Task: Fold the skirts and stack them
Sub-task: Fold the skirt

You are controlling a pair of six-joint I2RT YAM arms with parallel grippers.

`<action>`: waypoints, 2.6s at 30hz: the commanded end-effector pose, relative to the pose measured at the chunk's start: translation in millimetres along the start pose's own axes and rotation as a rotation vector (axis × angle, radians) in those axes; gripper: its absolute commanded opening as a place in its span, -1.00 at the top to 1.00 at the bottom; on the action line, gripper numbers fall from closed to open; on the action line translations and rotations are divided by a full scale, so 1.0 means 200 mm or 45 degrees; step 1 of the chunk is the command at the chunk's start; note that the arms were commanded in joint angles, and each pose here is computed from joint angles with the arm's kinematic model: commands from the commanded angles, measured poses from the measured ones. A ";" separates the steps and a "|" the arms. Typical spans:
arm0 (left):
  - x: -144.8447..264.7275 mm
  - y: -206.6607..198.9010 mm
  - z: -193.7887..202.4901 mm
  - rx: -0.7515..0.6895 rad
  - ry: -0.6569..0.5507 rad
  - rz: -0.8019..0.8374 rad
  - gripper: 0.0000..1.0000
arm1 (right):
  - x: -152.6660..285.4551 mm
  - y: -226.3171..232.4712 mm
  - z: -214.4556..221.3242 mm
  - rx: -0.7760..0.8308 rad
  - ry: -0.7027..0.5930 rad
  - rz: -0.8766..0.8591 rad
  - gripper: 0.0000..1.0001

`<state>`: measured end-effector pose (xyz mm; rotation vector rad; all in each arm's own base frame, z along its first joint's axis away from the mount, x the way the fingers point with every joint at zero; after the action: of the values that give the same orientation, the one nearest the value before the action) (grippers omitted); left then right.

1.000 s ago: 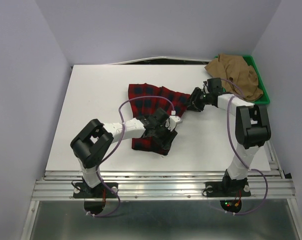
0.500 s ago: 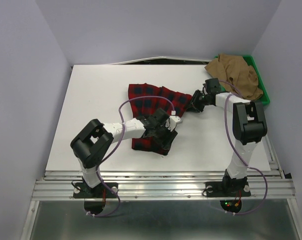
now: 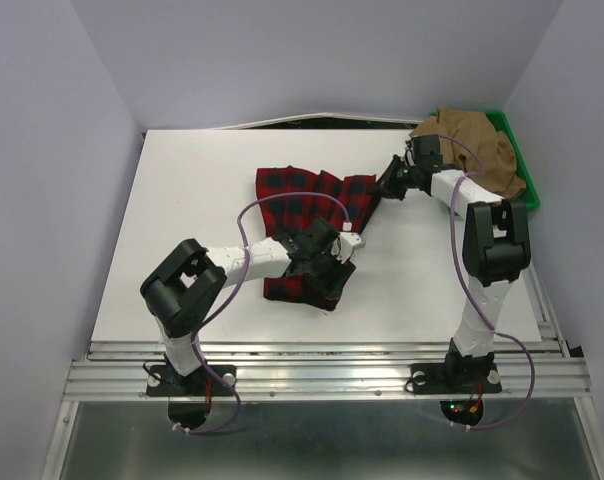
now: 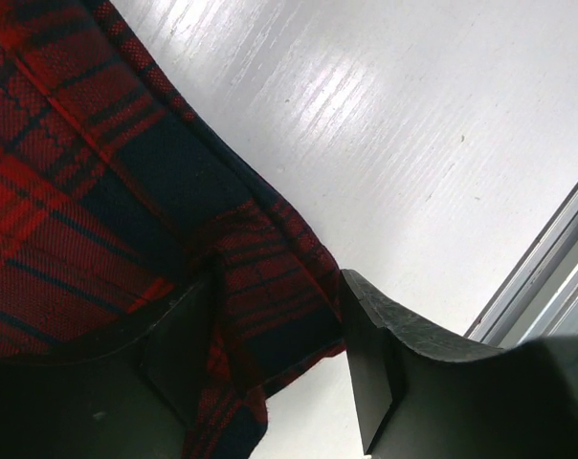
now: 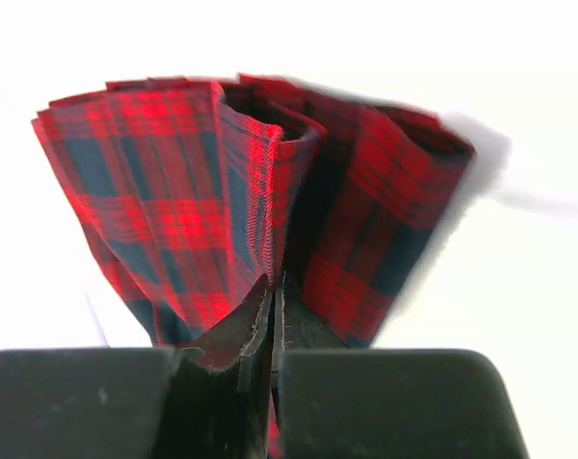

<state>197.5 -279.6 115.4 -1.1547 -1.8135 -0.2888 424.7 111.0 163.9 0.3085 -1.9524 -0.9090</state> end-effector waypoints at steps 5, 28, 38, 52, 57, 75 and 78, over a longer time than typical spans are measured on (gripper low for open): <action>0.00 -0.01 0.10 -0.003 0.094 -0.043 -0.36 | -0.02 0.00 -0.21 0.087 -0.189 0.069 0.99; 0.93 -0.03 -0.33 -0.154 -0.714 -0.065 -0.97 | 0.08 0.17 -0.27 0.370 -0.127 -0.155 -0.72; 0.83 0.31 -0.02 0.217 -0.644 0.271 -0.42 | 0.32 0.40 -0.05 0.376 0.128 -0.553 -1.00; 0.29 0.65 0.36 0.887 -0.331 0.391 -0.13 | -0.09 -0.09 0.95 0.193 0.920 -0.438 -0.87; 0.25 0.70 0.37 0.931 -0.291 0.385 -0.15 | -0.20 -0.19 0.92 0.280 0.932 -0.317 -0.79; 0.76 0.26 0.13 -0.602 -0.455 -0.493 -0.97 | 0.10 0.25 0.69 0.512 0.719 -0.607 -0.26; 0.68 0.16 0.18 -0.754 -0.391 -0.543 -0.97 | 0.07 0.26 0.69 0.518 0.701 -0.593 -0.19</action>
<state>194.5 -167.7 226.8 -1.4185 -2.3884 -0.6000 298.6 197.9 155.7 1.1138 -1.4666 -0.6152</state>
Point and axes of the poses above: each gripper's point midway between its finger pads, its own x axis back along the fingers, its own y axis along the line the jaws close on, z = x × y, the point moved 10 cm from there along x, back along the fingers
